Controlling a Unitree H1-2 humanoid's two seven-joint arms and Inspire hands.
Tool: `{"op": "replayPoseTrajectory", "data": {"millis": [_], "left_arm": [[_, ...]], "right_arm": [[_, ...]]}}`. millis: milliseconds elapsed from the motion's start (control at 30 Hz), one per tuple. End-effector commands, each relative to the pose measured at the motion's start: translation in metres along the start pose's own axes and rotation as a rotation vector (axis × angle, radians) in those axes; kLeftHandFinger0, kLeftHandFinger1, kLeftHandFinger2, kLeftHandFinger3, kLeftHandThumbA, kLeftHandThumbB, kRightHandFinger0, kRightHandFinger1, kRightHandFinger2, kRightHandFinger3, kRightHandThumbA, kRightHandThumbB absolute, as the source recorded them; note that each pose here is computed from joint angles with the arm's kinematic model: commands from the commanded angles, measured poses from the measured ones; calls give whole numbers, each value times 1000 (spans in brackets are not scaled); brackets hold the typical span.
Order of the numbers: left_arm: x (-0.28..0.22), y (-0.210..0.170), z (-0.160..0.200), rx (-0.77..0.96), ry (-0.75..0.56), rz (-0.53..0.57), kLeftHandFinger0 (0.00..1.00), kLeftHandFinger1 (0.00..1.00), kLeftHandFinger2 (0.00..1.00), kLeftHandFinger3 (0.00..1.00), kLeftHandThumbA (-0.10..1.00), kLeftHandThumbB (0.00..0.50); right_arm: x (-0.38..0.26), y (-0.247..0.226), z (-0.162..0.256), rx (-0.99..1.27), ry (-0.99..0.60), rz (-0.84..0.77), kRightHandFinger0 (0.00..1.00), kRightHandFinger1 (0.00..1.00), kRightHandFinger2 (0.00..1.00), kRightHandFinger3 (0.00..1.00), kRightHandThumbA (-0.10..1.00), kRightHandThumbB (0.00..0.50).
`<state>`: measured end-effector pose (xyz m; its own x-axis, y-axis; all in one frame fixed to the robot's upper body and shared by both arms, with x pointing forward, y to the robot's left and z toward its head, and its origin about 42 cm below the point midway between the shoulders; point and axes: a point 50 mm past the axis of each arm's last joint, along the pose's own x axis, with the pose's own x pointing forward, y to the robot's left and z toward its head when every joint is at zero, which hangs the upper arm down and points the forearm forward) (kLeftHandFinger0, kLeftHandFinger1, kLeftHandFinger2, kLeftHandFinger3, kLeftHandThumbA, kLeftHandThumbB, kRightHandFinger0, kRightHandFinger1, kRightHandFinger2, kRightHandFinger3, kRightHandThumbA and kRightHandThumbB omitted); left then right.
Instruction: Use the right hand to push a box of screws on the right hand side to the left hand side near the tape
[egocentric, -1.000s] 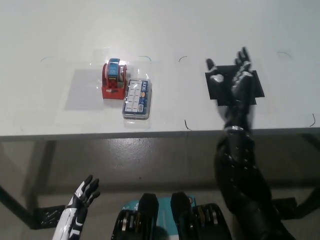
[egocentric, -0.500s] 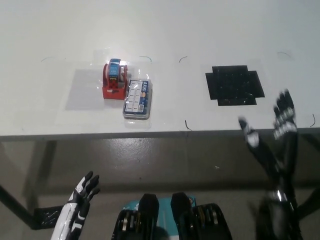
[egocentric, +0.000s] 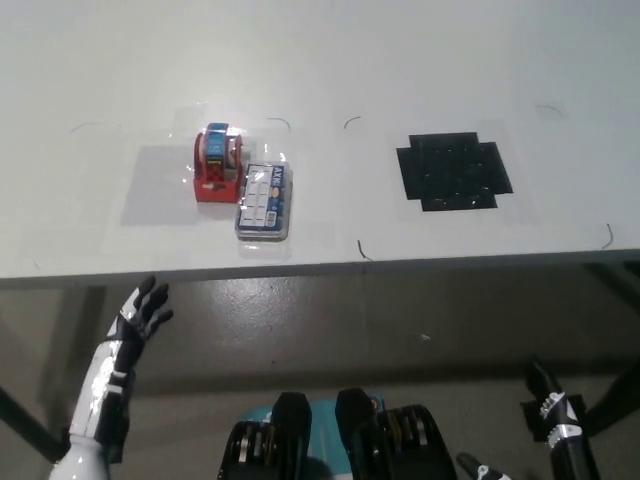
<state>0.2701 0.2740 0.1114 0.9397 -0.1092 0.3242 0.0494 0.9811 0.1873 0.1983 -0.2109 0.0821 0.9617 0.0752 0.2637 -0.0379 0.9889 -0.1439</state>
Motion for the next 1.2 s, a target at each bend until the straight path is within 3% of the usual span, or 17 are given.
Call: {"op": "replayPoseTrajectory", "data": {"millis": [0,133,200,333,567,767,833,933,1167], "left_arm": [[-11,1,-5,-1,6,30,956,1000,1000,1000,1000,389],[-19,-1,-11,1,39,31,961,1000,1000,1000,1000,404],[-21,-1,-15,4,52,30,954,1000,1000,1000,1000,404],[-25,-7,-21,-10,73,35,977,1000,1000,1000,1000,412],[-31,-8,-32,-25,123,28,1000,1000,1000,1000,1000,439],[-31,-5,-32,-17,123,28,1000,1000,1000,1000,1000,430],[-30,-5,-32,-17,124,32,1000,1000,1000,1000,1000,426],[-27,-4,-32,-15,115,31,1000,1000,1000,1000,1000,424],[-22,-2,-31,-12,118,30,1000,1000,1000,1000,1000,429]], "right_arm": [[12,1,1,26,-46,32,1000,1000,1000,1000,1000,221],[19,3,-1,47,-46,41,1000,1000,1000,1000,999,218],[21,4,-2,58,-43,41,1000,1000,1000,1000,1000,247],[24,3,-4,80,-35,36,1000,1000,1000,1000,1000,211],[30,-2,-9,86,-26,23,1000,1000,1000,1000,1000,219],[32,-2,-12,96,-19,13,1000,1000,1000,1000,1000,224],[32,-2,-12,93,-19,13,1000,1000,1000,1000,985,204],[35,-2,-12,77,-24,1,964,1000,1000,1000,1000,235],[38,-3,-12,72,-29,-4,969,1000,1000,1000,1000,239]]}}
